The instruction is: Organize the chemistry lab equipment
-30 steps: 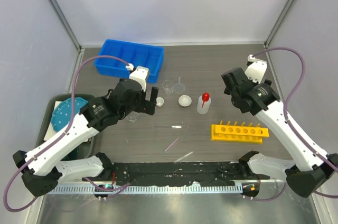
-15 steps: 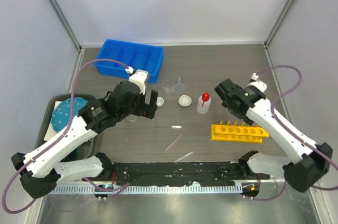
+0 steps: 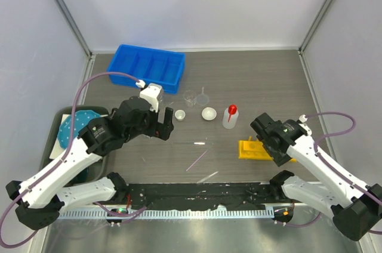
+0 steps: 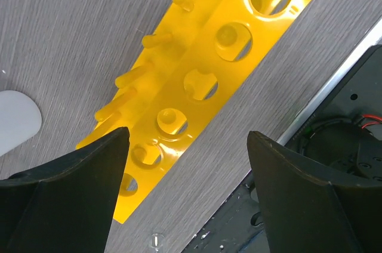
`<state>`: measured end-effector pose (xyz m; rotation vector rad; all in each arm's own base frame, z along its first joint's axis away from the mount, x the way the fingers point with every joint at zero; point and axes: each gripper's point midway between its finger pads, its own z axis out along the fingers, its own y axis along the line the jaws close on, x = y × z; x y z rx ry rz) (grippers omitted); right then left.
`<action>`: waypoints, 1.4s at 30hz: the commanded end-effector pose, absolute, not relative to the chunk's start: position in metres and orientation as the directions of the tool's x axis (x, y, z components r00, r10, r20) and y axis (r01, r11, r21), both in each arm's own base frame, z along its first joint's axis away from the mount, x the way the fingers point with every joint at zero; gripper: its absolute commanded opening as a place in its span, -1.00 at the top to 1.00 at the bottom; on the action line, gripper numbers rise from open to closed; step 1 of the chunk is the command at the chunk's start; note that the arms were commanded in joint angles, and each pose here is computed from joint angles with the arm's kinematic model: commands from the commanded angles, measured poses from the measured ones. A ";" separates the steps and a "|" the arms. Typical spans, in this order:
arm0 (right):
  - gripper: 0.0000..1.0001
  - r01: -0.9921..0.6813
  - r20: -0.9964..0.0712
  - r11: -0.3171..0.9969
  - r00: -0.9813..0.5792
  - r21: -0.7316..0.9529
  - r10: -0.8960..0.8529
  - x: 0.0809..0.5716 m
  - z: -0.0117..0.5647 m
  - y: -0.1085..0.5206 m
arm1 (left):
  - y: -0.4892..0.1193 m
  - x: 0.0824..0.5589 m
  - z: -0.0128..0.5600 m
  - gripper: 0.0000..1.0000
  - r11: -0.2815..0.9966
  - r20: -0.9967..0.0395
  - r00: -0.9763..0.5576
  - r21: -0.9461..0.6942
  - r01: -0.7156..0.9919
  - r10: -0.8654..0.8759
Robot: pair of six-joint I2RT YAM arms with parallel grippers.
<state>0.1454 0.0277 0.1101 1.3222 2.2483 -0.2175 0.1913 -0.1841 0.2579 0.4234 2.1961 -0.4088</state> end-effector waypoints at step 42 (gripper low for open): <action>0.99 0.493 -0.777 0.827 -0.619 -0.270 0.115 0.285 0.163 0.023 | -0.179 0.199 0.256 -0.99 0.902 -0.787 -0.577 -0.065 0.426 0.216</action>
